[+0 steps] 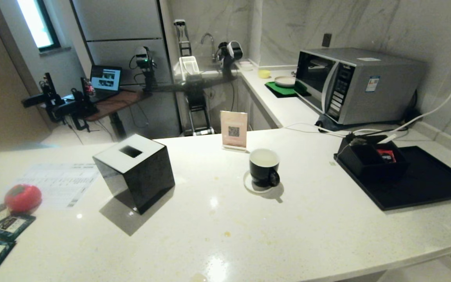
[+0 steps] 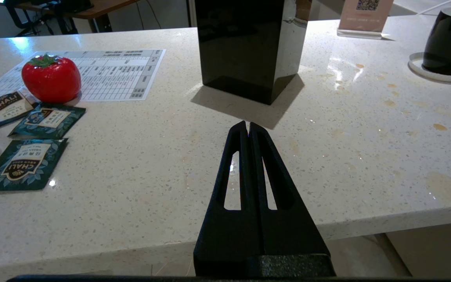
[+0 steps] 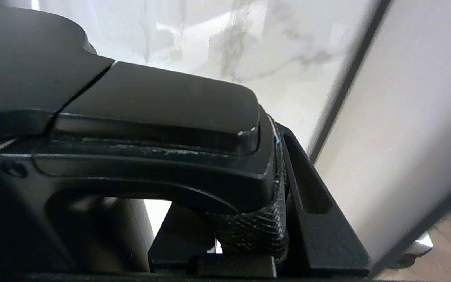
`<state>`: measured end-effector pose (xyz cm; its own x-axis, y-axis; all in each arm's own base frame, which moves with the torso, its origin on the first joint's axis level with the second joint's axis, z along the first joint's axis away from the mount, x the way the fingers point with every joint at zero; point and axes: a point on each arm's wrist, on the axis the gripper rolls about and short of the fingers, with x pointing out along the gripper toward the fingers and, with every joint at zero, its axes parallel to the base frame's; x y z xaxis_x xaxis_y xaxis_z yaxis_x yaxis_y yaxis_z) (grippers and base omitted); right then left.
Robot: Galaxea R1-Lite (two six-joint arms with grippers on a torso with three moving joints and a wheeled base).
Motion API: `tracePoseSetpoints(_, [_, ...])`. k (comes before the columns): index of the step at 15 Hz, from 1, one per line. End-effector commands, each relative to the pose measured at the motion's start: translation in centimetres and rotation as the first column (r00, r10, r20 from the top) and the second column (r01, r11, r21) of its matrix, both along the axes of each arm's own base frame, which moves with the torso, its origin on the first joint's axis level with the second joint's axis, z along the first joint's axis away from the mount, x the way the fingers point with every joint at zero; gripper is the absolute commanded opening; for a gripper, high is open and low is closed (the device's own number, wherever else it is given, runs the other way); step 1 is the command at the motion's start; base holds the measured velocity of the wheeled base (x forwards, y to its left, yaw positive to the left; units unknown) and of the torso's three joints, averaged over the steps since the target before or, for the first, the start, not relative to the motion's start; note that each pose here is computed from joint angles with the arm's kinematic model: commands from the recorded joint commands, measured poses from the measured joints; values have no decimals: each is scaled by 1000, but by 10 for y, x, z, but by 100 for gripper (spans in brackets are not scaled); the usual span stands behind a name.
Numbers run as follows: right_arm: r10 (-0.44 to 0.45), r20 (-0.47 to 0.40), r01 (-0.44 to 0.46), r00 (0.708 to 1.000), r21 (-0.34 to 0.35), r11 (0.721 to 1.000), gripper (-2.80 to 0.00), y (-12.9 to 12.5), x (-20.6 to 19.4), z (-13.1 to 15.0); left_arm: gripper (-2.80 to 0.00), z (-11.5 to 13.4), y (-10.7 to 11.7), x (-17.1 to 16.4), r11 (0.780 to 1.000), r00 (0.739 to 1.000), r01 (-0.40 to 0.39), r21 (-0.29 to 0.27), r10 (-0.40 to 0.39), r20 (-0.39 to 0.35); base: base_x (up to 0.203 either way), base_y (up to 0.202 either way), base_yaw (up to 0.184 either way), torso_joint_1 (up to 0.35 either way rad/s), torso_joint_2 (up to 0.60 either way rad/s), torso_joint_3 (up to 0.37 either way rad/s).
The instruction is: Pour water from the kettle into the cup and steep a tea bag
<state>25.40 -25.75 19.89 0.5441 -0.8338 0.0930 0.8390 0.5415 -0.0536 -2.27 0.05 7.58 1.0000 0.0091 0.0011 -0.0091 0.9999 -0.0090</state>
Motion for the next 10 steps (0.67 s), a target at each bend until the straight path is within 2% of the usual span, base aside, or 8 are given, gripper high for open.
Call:
tracePoseSetpoints(1, [2, -25, -1, 1000, 23, 1000, -280, -17, 18, -18, -280, 0, 0, 0, 1000, 1000, 0, 0, 0, -1, 0, 0, 0, 0, 0, 0])
tracePoseSetpoints(3, [29, -38, -27, 999, 33, 999, -280, -23, 31, -26, -280, 0, 0, 0, 1000, 1000, 0, 0, 0, -1, 0, 0, 0, 0, 0, 0])
tracePoseSetpoints(5, [148, -47, -147, 988, 28, 989, -280, -26, 41, -32, -280, 0, 0, 0, 1000, 1000, 0, 0, 0, -1, 0, 0, 0, 0, 0, 0])
tracePoseSetpoints(10, [214, -32, -214, 976, 8, 977, -280, -27, 74, -36, -280, 0, 0, 0, 1000, 1000, 0, 0, 0, -1, 0, 0, 0, 0, 0, 0])
